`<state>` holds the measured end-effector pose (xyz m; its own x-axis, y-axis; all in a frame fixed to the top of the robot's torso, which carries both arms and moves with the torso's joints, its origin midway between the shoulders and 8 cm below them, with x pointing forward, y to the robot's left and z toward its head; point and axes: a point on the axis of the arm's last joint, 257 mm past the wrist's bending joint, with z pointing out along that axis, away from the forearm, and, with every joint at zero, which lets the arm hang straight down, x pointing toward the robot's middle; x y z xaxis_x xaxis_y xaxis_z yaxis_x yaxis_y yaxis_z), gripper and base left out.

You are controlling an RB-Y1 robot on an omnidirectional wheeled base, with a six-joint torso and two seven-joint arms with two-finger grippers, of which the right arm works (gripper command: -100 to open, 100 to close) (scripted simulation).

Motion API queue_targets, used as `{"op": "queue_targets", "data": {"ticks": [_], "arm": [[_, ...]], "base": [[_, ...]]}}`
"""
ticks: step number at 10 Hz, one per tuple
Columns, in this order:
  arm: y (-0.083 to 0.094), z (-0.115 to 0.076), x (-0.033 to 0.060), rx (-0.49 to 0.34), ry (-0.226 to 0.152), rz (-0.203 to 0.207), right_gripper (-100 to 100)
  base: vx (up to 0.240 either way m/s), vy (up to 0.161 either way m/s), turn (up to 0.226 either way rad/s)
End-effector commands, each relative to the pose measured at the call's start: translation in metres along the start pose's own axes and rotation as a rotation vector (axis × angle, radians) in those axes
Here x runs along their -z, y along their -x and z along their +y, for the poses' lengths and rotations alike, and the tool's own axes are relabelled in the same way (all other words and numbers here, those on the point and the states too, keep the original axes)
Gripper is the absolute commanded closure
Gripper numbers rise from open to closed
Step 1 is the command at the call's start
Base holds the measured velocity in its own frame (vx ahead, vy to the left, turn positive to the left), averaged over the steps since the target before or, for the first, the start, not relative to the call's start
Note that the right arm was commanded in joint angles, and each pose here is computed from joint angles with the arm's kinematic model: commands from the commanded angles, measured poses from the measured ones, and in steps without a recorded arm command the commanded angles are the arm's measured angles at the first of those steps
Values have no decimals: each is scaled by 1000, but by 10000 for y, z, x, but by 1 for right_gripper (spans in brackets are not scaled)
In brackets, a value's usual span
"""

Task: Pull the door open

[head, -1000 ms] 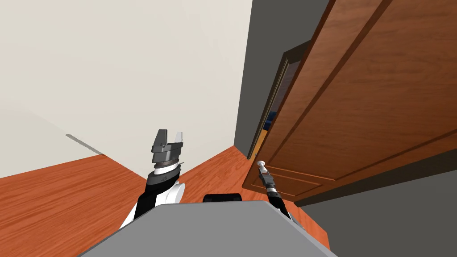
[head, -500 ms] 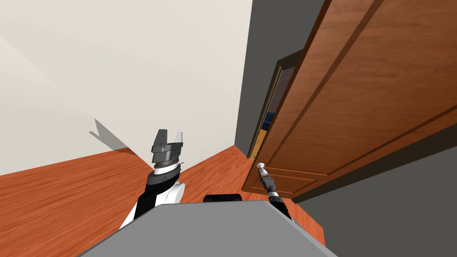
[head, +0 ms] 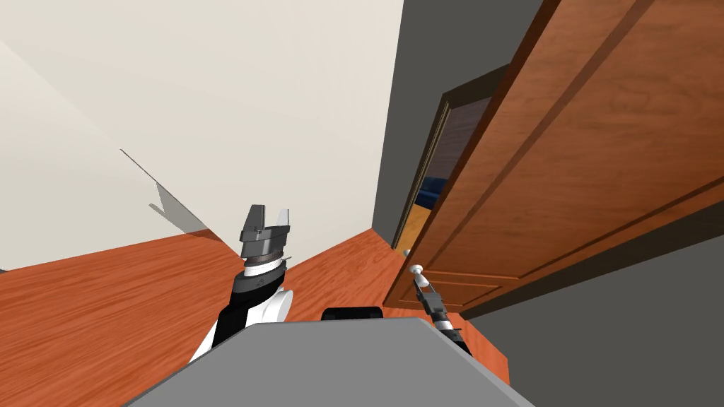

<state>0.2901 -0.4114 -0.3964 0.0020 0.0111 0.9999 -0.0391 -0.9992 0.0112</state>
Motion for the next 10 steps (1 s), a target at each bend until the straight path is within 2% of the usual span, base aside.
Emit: {"op": "queue_targets", "data": {"ticks": [1,2,3,7,8,9,10], "arm": [[-5,-18,171,0,-27,2,100],[-9,-26,275,-1,-44,2,100],[-12,-27,275,-1,-44,4,100],[-44,-67,647,-10,-106,3,100],[-6,-71,583,-8,-95,-2,100],[6,-84,689,-8,-111,-2,100],[9,-84,723,-7,-116,-2,100]], "base": [[-55,-27,13],[-66,-33,20],[-55,-20,4],[-40,-28,16],[-18,-16,4],[-16,12,65],[-19,14,66]]}}
